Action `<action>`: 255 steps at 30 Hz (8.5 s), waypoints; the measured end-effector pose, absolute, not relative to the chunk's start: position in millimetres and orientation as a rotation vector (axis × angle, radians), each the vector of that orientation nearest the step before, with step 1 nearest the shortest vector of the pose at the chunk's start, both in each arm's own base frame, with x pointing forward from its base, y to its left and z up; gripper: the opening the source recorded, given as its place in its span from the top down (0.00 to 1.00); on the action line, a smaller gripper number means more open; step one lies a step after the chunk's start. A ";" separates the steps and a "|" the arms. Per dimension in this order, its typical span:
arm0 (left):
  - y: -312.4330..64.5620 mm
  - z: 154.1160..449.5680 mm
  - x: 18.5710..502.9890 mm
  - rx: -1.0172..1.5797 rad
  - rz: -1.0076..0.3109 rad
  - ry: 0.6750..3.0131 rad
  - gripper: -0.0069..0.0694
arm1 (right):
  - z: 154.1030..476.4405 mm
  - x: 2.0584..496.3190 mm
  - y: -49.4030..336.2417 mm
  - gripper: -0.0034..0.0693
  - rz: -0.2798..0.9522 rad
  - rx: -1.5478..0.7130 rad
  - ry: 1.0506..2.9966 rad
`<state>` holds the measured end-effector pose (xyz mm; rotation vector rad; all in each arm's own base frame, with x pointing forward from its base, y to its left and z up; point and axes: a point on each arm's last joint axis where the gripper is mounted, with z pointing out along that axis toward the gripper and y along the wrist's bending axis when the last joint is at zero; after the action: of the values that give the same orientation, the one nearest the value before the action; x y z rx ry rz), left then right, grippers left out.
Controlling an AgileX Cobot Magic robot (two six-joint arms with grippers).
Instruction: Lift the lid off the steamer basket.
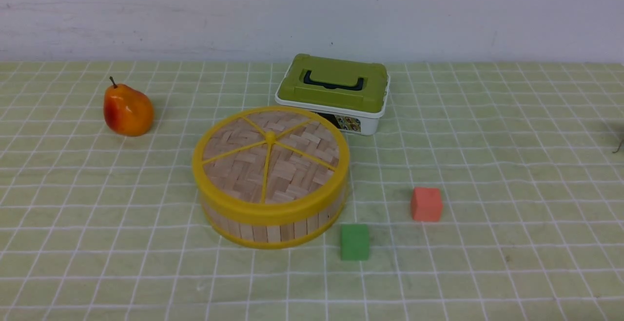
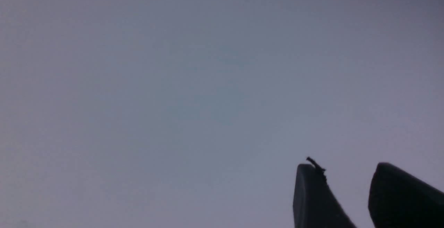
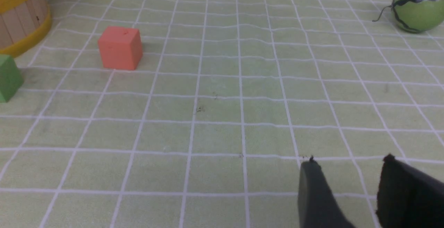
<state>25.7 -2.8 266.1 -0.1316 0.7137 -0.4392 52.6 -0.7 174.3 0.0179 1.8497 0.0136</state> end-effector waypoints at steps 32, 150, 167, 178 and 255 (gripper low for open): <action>-24.4 334.8 297.2 -0.291 -0.479 2.398 0.93 | 174.3 52.6 -0.7 0.62 0.014 0.018 1.850; -10.4 266.0 382.0 -0.322 0.068 2.372 0.60 | 174.2 52.6 -0.7 0.62 0.014 0.018 1.851; -1.5 448.9 122.8 -0.171 -0.183 1.418 0.93 | 174.2 52.6 -0.7 0.62 0.014 0.018 1.850; 2.4 289.1 58.4 -0.198 -0.205 1.518 0.93 | 174.2 52.6 -0.7 0.62 0.014 0.018 1.850; -1.3 167.6 51.9 -0.120 -0.127 1.901 0.93 | 174.2 52.6 -0.7 0.62 0.014 0.018 1.851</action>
<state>51.9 -1.3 167.6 -0.1201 1.9010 -0.1270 52.6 -0.7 174.2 0.0180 1.8506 0.0136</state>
